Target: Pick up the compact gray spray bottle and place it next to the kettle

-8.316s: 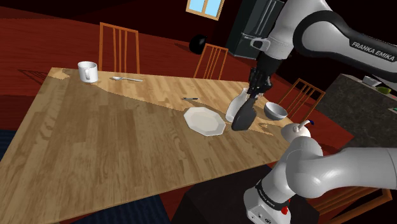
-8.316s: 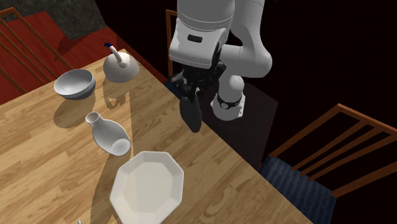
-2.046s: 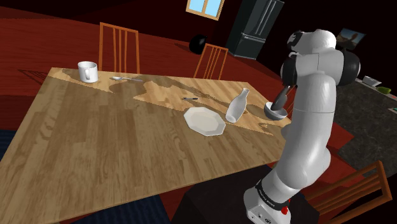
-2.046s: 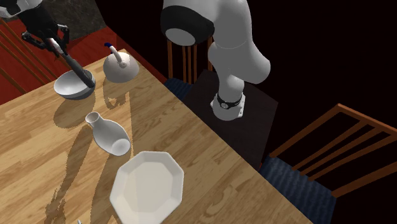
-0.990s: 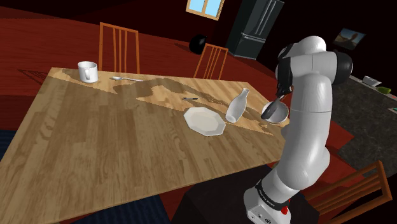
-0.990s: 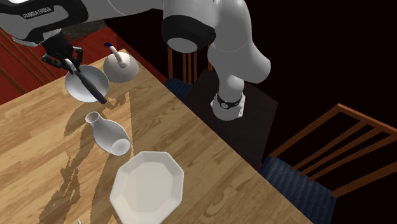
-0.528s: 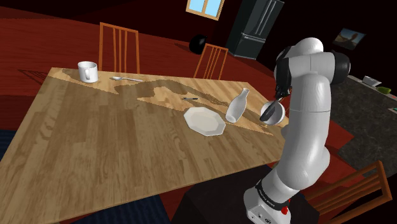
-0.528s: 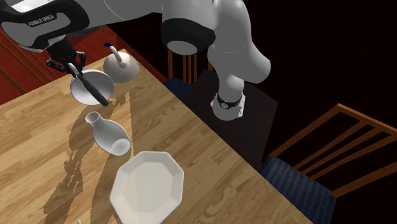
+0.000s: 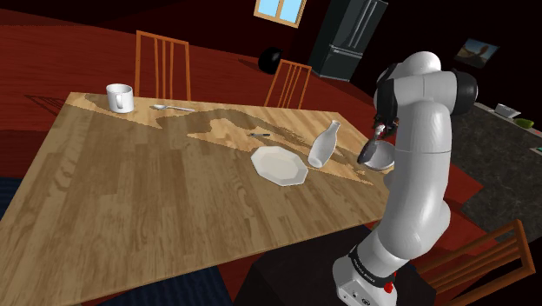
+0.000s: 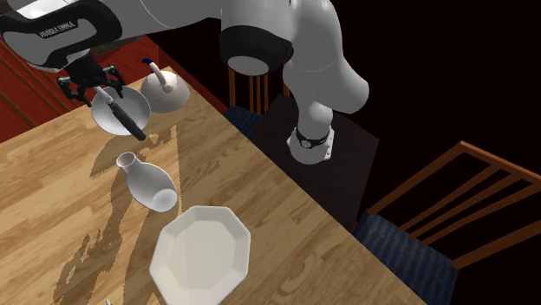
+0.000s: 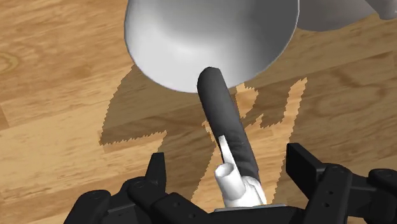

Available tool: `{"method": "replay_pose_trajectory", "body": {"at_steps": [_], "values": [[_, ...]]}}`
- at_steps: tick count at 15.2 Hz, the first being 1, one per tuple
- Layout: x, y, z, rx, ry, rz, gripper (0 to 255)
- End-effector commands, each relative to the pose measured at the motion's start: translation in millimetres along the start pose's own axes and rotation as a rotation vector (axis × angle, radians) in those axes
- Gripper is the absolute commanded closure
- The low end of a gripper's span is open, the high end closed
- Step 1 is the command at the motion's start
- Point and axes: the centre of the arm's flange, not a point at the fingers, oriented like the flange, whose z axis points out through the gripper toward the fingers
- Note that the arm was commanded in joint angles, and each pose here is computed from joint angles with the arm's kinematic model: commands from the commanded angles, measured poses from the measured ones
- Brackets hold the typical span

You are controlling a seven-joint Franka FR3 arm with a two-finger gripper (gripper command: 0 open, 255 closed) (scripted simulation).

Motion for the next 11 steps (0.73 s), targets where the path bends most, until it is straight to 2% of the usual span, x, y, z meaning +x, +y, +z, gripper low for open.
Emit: {"method": "replay_pose_trajectory", "body": {"at_steps": [1, 2, 6, 11], "values": [[0, 0, 0, 0.000, 0.000, 0.000, 0], [0, 0, 1, 0.000, 0.000, 0.000, 0], [0, 0, -49, 0.000, 0.000, 0.000, 0], [0, 0, -49, 0.000, 0.000, 0.000, 0]]}}
